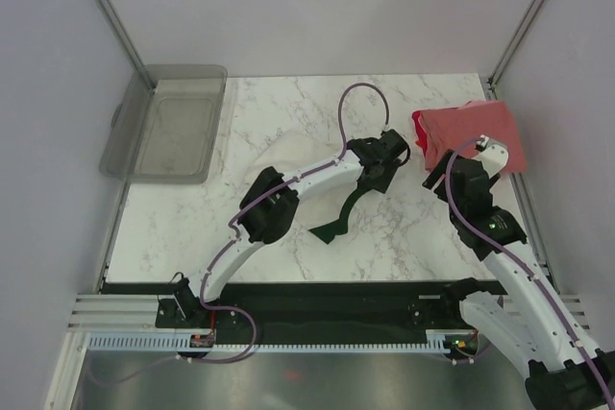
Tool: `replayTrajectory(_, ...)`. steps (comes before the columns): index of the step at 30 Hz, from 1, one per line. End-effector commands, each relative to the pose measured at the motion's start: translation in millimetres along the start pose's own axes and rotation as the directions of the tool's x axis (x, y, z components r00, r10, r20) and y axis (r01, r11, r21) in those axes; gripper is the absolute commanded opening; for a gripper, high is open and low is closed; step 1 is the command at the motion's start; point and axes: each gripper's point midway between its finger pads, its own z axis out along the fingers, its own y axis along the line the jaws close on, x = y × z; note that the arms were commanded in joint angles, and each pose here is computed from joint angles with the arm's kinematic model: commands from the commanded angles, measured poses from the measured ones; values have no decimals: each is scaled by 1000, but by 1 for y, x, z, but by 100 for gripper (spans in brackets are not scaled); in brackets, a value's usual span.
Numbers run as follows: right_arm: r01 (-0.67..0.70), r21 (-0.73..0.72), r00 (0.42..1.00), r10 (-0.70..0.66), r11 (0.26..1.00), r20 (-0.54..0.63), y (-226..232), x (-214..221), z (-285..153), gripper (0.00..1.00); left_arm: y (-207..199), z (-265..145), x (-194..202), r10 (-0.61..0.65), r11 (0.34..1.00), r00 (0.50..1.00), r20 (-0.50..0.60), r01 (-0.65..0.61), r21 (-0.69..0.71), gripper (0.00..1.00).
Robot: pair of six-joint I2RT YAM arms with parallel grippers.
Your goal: Fold and stack the t-shirts
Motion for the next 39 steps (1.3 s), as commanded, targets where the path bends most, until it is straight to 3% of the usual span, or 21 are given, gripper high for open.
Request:
replayTrajectory(1,-17,-5,998,17,1000,53,1,-22,-10,79,12,2,27,-30,999,994,-105,29,-15,54)
replayTrajectory(2,-18,-4,999,19,1000,51,1,-21,-10,79,10,0,29,-30,1000,993,-111,30,-8,40)
replayTrajectory(4,-21,-6,999,22,1000,40,2,-17,-7,78,10,-7,29,-29,1000,993,-111,30,-1,25)
replayTrajectory(5,-19,-9,999,19,1000,34,3,-14,-5,78,10,-25,16,-33,999,997,-73,34,10,9)
replayTrajectory(6,-14,-9,1000,15,1000,24,4,-11,-3,78,13,-33,13,-35,999,997,-64,35,10,2)
replayTrajectory(8,4,-7,1000,-5,1000,-7,4,-1,2,76,13,-79,-15,-37,997,999,16,36,65,2)
replayTrajectory(11,40,-77,998,-43,996,-42,15,11,6,71,7,-139,-25,-47,980,997,59,34,196,2)
replayTrajectory(12,49,-105,997,-55,993,-54,17,18,7,70,13,-180,-31,-63,975,990,124,34,221,2)
replayTrajectory(15,49,-258,995,-71,965,-76,41,30,4,67,45,-242,-26,-116,973,971,211,68,220,2)
replayTrajectory(17,37,-328,993,-73,944,-97,55,35,4,65,65,-253,-6,-160,969,968,192,116,220,2)
replayTrajectory(19,35,-367,989,-85,930,-122,66,42,9,64,99,-287,-2,-251,955,935,249,197,223,2)
replayTrajectory(24,-12,-504,970,-113,863,-216,101,64,14,65,190,-295,53,-417,907,855,310,415,74,2)
replayTrajectory(27,-27,-537,958,-131,843,-254,118,75,26,66,215,-298,78,-471,872,807,355,486,53,2)
replayTrajectory(32,23,-480,926,-200,877,-320,128,105,57,70,225,-291,97,-489,858,778,394,511,55,2)
replayTrajectory(39,109,-375,904,-248,921,-348,130,128,98,67,221,-290,97,-474,870,785,398,486,79,2)
